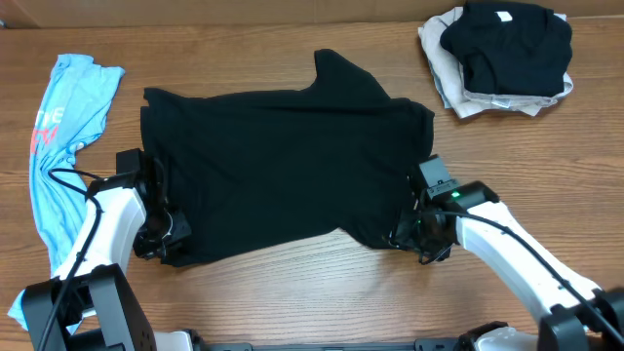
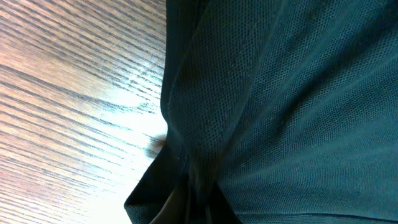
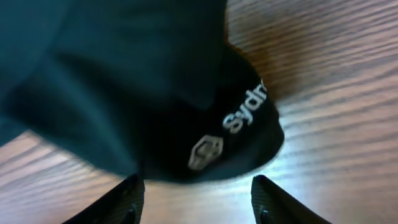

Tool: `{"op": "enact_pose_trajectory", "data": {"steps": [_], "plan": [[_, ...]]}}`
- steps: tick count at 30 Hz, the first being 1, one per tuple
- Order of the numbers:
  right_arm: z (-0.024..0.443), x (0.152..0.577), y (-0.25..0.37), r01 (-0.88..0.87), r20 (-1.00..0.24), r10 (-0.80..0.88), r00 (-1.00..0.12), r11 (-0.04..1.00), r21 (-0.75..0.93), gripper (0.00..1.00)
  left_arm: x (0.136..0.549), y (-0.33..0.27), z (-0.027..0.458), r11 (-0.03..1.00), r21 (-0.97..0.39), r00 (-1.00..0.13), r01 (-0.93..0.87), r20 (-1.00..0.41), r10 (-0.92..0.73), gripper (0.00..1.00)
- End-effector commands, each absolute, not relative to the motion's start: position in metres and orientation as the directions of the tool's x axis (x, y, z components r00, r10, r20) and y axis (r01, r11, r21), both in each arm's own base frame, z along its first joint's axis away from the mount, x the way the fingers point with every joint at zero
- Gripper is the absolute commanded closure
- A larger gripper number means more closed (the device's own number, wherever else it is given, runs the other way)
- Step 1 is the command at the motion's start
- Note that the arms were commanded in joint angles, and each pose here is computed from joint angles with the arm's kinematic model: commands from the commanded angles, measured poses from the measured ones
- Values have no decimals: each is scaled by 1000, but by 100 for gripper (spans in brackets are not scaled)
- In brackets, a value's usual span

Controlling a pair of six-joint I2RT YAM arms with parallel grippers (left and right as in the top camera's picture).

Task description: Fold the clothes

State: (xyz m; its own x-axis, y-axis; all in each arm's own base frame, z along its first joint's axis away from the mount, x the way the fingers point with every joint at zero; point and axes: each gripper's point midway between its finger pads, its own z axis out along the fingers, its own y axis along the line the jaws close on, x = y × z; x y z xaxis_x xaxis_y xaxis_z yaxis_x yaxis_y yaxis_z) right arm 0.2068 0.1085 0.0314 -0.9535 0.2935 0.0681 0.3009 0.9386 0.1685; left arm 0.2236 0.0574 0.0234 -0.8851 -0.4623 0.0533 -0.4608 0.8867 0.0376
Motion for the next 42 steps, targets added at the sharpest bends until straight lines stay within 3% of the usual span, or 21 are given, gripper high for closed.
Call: {"op": "enact_pose_trajectory", "data": {"steps": [1,8,10,11,14,24,33,38,42], "plan": [[13,200,102,372,94,363,-927,922,109,41,229,63,27,888,54,-888,-457,34,-459,96],[-5,214,93,435,43,433,-900,899,55,41,230,65,27,887,63,-888,-457,28,-459,96],[-5,217,93,433,35,432,-901,899,62,47,230,65,27,888,63,-888,-456,27,-459,96],[-5,217,93,430,32,428,-903,901,60,55,230,65,27,888,63,-888,-456,28,-459,96],[2,220,89,448,40,447,-894,892,53,96,226,64,27,886,64,-886,-459,43,-462,96],[84,261,39,494,-5,496,-868,865,85,96,231,66,56,886,75,-886,-457,53,-461,96],[98,240,21,500,61,497,-866,865,45,96,219,60,73,884,61,-880,-464,85,-467,96],[109,226,23,484,76,480,-874,873,55,96,207,28,78,871,-72,-863,-486,199,-465,96],[123,223,33,439,57,435,-898,888,134,96,204,21,84,851,-100,-847,-516,210,-489,96]]}}
